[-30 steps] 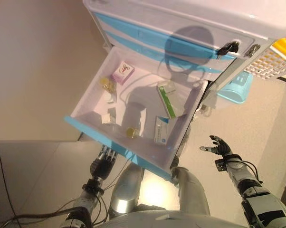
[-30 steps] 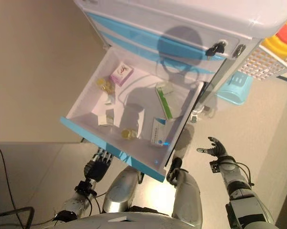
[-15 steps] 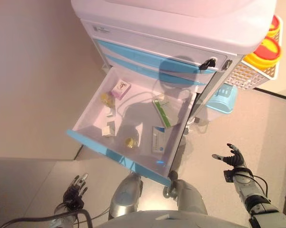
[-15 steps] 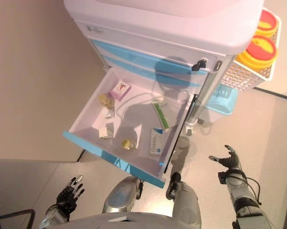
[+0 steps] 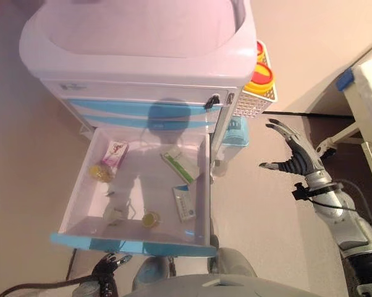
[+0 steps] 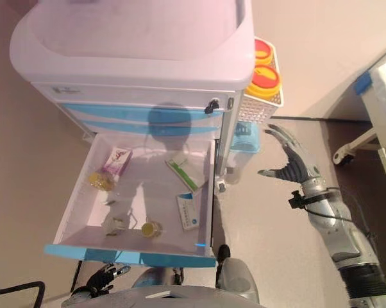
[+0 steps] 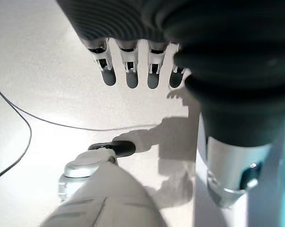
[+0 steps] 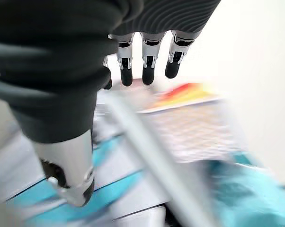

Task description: Open the drawer and pick up the medicine

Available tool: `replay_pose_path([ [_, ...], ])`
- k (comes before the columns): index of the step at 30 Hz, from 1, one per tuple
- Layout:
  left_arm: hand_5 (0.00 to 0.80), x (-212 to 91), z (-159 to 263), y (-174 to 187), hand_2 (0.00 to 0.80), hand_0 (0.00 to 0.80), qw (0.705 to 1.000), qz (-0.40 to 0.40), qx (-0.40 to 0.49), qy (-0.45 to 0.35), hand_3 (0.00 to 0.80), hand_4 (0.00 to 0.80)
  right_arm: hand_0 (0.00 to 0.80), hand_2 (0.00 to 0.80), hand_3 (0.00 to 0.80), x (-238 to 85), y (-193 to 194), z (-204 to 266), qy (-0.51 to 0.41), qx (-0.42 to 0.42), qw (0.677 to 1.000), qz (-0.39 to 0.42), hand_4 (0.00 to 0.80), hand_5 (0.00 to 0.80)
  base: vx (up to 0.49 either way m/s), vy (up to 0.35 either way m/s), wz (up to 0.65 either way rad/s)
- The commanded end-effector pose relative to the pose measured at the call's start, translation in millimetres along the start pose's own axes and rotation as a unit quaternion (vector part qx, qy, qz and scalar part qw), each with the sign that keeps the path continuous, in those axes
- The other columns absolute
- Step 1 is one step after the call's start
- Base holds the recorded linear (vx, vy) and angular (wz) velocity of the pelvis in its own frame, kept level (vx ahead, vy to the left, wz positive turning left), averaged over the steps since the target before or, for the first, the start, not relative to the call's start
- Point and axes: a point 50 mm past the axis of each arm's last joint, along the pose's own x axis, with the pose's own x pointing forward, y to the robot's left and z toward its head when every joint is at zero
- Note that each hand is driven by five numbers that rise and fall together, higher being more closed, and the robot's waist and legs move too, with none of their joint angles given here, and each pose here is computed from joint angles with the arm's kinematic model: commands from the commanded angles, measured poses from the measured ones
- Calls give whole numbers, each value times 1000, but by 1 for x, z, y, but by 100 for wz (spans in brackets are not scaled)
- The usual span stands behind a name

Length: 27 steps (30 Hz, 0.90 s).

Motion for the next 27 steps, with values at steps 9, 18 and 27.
replay_pose_path([
  [9, 0, 7, 15, -8, 0, 0, 996, -33, 80, 24, 0, 0, 0, 0, 0, 61, -4, 105, -330, -85, 932, 123, 0, 0, -17, -55, 10],
  [18, 0, 5, 8, -9, 0, 0, 998, -27, 54, 30, 0, 0, 0, 0, 0, 83, 36, 93, -285, -121, 924, 224, 0, 0, 3, -34, 42],
  [27, 0, 5, 12, -6, 0, 0, 999, -18, 36, 22, 0, 0, 0, 0, 0, 85, 95, 44, -181, -168, 913, 326, 0, 0, -8, -28, 39],
])
